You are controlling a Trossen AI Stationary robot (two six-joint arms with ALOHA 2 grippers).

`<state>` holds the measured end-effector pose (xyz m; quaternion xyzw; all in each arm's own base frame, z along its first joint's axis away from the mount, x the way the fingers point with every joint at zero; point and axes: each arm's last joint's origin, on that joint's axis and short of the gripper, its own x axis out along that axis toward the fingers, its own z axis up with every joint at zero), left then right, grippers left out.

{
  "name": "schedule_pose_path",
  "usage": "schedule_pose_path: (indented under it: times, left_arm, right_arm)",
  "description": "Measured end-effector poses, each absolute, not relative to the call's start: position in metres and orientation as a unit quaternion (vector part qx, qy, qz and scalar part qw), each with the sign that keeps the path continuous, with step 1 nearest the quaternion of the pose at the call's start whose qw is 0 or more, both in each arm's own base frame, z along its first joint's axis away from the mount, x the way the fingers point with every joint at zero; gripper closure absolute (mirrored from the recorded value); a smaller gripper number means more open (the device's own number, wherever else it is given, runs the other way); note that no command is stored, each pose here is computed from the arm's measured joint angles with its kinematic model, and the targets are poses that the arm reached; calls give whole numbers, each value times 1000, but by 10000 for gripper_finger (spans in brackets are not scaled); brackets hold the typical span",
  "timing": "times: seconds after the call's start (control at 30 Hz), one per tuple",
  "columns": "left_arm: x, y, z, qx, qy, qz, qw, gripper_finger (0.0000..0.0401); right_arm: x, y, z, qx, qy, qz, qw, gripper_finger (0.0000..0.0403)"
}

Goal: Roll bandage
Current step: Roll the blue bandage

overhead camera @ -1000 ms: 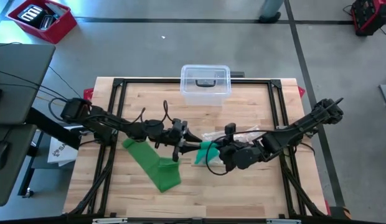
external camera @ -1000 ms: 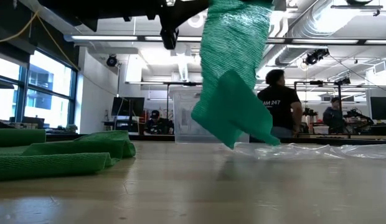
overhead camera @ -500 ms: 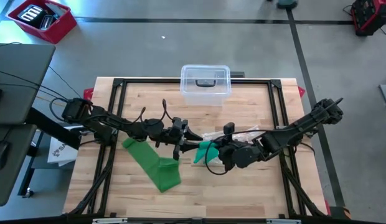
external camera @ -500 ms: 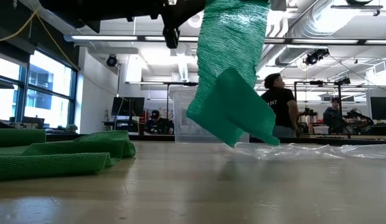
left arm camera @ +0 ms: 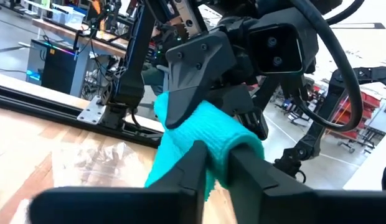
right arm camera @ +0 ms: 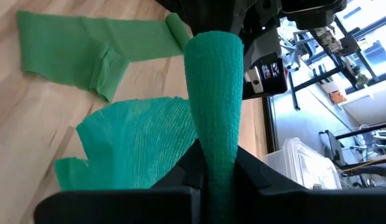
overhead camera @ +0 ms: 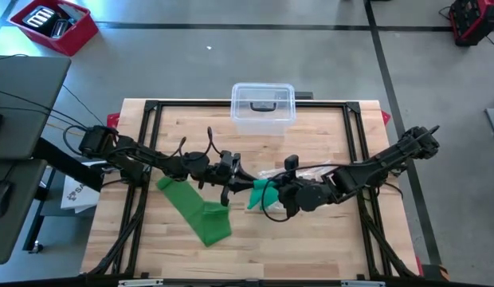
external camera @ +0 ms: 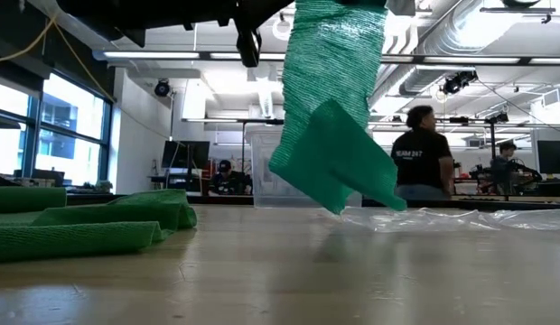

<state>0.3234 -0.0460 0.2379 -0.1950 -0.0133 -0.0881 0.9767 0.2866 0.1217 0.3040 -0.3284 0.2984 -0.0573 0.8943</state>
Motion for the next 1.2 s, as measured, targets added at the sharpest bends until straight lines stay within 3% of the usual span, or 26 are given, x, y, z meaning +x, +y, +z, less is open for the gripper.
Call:
schedule_pose_path:
  times: [0.1, 0.23, 0.57, 0.7, 0.87, 1.03, 1.2]
  left_arm:
    - [323, -46, 238, -184, -13, -89, 979, 390]
    - [323, -46, 237, -174, -11, -89, 981, 394]
    - [323, -45, 233, -139, 13, -79, 987, 400]
    - [320, -45, 236, -116, 17, -66, 991, 400]
    - [307, -42, 241, -79, 66, 7, 995, 400]
    - [288, -49, 247, -37, 117, 96, 988, 400]
    - [271, -57, 249, -5, 153, 160, 975, 401]
  right_arm:
    - [287, 121, 304, -327, 299, -59, 895, 375]
    - [287, 121, 304, -327, 298, -58, 895, 366]
    - [288, 121, 305, -302, 291, -64, 906, 264]
    - [284, 124, 309, -301, 284, -66, 908, 242]
    - [271, 129, 318, -279, 269, -90, 918, 241]
    - [263, 130, 319, -187, 280, -68, 939, 241]
    - [278, 133, 277, -144, 326, 21, 934, 240]
